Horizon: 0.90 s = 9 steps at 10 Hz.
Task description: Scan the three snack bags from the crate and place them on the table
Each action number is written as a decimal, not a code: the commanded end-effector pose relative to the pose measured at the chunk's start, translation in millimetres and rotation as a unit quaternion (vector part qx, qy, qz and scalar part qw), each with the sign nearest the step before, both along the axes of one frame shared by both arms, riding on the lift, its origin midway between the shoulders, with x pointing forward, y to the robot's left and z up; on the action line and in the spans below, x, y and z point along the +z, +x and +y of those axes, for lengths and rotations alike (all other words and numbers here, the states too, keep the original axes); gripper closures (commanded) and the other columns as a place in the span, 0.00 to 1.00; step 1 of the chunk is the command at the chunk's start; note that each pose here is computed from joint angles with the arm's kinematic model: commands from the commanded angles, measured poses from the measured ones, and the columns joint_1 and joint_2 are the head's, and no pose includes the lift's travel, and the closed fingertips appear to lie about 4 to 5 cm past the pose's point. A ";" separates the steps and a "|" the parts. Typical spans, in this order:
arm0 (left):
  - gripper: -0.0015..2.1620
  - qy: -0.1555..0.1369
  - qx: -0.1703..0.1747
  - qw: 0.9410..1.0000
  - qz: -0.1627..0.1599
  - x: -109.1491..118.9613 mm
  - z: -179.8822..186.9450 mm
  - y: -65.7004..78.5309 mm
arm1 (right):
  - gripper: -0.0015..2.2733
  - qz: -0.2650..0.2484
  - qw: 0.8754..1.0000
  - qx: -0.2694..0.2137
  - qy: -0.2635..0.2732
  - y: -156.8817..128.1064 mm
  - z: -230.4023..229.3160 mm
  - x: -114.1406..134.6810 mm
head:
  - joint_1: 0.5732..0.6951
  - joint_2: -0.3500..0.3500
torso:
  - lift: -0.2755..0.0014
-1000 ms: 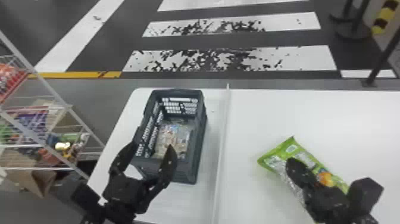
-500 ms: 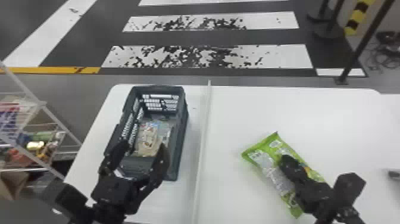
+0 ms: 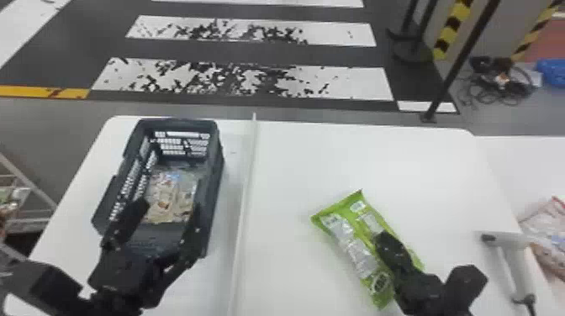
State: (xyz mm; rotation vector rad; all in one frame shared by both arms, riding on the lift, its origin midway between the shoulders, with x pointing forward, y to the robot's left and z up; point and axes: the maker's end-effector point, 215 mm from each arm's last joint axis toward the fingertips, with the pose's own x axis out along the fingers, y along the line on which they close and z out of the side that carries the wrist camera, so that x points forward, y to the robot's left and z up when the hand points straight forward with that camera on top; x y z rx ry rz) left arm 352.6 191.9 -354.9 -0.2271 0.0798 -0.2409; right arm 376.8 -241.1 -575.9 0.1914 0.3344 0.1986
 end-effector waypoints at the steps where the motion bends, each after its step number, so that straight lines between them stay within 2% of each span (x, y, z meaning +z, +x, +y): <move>1: 0.00 -0.002 -0.003 1.000 -0.001 -1.4 -3.8 0.7 | 0.89 -0.001 1.000 -0.020 -0.005 -10.6 -19.0 -6.8 | 1.00 0.41 | 0.86; 2: 0.00 -0.003 -0.005 1.000 -0.002 -1.8 -5.9 2.0 | 0.89 -0.008 1.000 -0.027 -0.011 -13.3 -23.5 -3.2 | 1.00 0.36 | 0.86; 5: 0.00 -0.004 -0.009 1.000 -0.004 -0.1 -8.9 2.7 | 0.89 0.035 0.993 -0.105 -0.030 -24.4 -66.5 -25.7 | 1.00 0.27 | 0.86; 9: 0.00 -0.010 -0.014 1.000 -0.006 0.6 -16.1 8.4 | 0.89 0.098 0.971 -0.212 -0.057 -56.7 -128.8 -58.5 | 1.00 0.13 | 0.86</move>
